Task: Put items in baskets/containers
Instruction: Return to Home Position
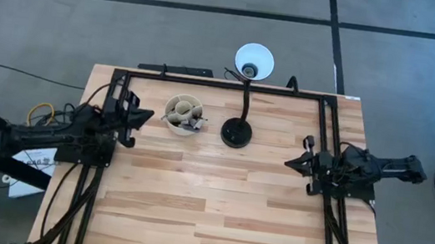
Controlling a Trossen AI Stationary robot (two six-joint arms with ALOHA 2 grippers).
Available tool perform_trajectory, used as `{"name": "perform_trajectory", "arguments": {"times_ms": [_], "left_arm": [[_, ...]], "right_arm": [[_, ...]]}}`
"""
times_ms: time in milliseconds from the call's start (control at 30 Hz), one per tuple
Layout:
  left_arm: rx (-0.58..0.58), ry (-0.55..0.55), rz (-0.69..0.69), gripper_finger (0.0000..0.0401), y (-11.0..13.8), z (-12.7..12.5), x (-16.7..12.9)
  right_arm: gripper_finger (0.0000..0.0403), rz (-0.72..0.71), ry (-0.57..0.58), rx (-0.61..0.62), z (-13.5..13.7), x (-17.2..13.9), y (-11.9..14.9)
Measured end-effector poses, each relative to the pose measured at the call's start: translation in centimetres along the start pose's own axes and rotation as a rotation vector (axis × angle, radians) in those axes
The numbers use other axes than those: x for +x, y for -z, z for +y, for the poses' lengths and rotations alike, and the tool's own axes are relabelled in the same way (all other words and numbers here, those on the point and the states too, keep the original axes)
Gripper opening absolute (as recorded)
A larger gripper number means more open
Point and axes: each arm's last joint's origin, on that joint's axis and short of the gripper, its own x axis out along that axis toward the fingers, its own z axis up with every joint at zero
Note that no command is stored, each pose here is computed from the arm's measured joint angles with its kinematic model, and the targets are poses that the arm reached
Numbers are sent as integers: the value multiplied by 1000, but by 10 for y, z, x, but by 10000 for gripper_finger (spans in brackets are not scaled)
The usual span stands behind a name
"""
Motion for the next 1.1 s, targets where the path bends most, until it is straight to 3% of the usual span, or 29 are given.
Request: {"name": "perform_trajectory", "arguments": {"times_ms": [267,467,633,767,933,1100], "left_arm": [[10,41,22,4,2,1,0],[54,80,19,4,1,-1,0],[9,123,22,4,0,-1,-1],[-127,156,24,4,-3,1,-3],[-172,175,-92,4,-18,0,-10],[-174,177,-194,3,-29,-4,-21]], "right_arm": [[1,3,26,93,-1,3,10],[1,-36,27,14,-1,5,15],[1,13,20,71,0,6,24],[1,13,23,51,0,6,24],[1,14,7,94,0,6,24],[1,16,-6,47,1,6,24]]}}
